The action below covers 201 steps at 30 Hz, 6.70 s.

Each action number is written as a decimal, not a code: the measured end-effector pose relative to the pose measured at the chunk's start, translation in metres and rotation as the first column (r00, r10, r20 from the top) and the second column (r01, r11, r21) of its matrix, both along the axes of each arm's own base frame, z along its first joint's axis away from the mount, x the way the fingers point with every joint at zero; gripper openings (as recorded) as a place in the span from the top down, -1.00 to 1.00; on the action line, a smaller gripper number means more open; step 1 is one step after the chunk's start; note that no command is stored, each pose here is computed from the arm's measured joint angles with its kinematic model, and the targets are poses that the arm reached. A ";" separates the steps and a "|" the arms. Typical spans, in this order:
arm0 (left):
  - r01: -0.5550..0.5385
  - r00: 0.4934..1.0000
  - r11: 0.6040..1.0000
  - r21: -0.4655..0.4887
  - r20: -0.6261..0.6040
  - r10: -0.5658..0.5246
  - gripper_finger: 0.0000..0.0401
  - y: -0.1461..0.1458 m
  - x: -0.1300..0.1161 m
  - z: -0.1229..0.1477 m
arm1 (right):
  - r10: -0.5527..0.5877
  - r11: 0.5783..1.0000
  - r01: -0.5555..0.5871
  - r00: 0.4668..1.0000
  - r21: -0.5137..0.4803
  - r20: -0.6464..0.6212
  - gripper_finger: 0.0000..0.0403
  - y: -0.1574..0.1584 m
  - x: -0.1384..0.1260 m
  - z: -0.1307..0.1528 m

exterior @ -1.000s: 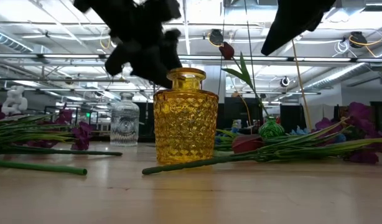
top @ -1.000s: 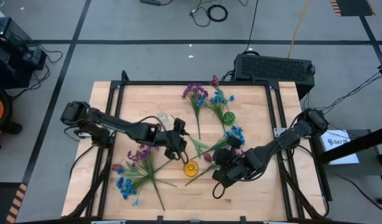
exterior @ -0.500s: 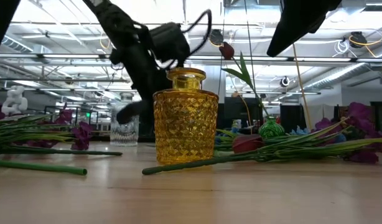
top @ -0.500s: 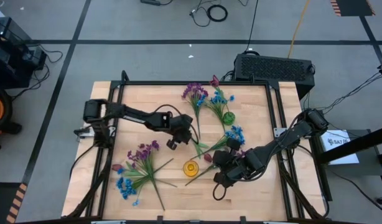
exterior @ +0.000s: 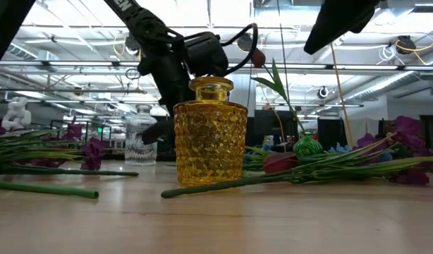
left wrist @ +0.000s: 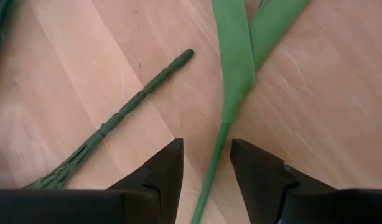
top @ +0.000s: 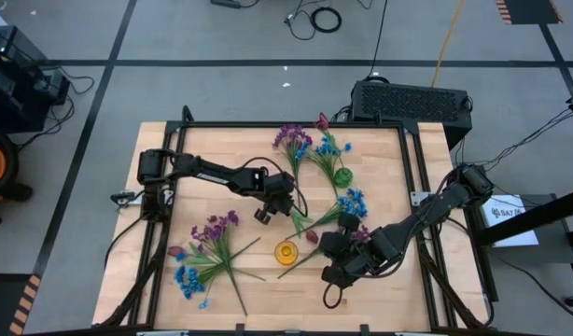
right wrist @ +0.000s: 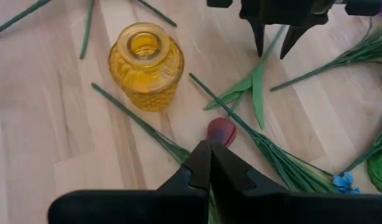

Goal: Sort flowers into vase by color
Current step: Put the right red flower into the green vase, then put the top red flower into the green vase

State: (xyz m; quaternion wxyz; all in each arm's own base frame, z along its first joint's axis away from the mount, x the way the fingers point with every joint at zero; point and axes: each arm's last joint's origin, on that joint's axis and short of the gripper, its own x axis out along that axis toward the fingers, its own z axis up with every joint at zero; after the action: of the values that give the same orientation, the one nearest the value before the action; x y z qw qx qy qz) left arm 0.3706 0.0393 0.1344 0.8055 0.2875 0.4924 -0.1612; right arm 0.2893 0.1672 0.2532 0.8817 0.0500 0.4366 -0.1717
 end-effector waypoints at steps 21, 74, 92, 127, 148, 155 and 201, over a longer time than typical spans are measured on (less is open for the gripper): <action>0.007 0.996 0.999 -0.042 -0.084 -0.010 0.97 0.001 0.004 0.004 | 0.022 1.000 -0.022 1.000 0.007 0.022 1.00 0.002 0.002 0.001; -0.086 0.970 0.970 0.229 -0.202 0.134 0.99 -0.067 0.018 0.089 | 0.244 0.943 -0.301 0.916 -0.143 -0.318 0.20 -0.101 0.011 -0.083; -0.079 0.971 0.970 0.229 -0.204 0.128 0.99 -0.067 0.018 0.090 | 0.270 0.952 -0.302 0.908 -0.056 -0.319 0.53 -0.117 0.017 -0.089; -0.089 0.969 0.934 0.345 -0.187 0.161 0.99 -0.065 0.017 0.091 | 0.224 0.961 -0.271 0.880 -0.055 -0.420 1.00 -0.063 0.005 -0.043; -0.234 0.965 0.917 0.322 -0.041 0.260 0.99 -0.080 0.024 0.154 | 0.207 0.969 -0.242 0.904 -0.047 -0.373 0.73 -0.044 -0.002 -0.041; -0.306 0.945 0.902 0.304 -0.017 0.327 0.99 -0.077 0.020 0.179 | 0.179 0.952 -0.237 0.945 -0.195 -0.273 0.73 -0.043 -0.024 -0.007; -0.534 0.837 0.842 -0.079 -0.191 0.513 0.20 -0.034 -0.005 0.091 | 0.163 0.987 -0.146 0.897 -0.072 0.412 0.73 -0.055 -0.064 -0.040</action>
State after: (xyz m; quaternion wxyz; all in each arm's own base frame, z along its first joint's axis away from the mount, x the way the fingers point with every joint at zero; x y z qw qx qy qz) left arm 0.3651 0.0053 0.2258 0.7930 0.0749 0.6046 0.0113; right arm 0.2253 0.1119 0.2137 0.9661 0.0335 0.2378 -0.0952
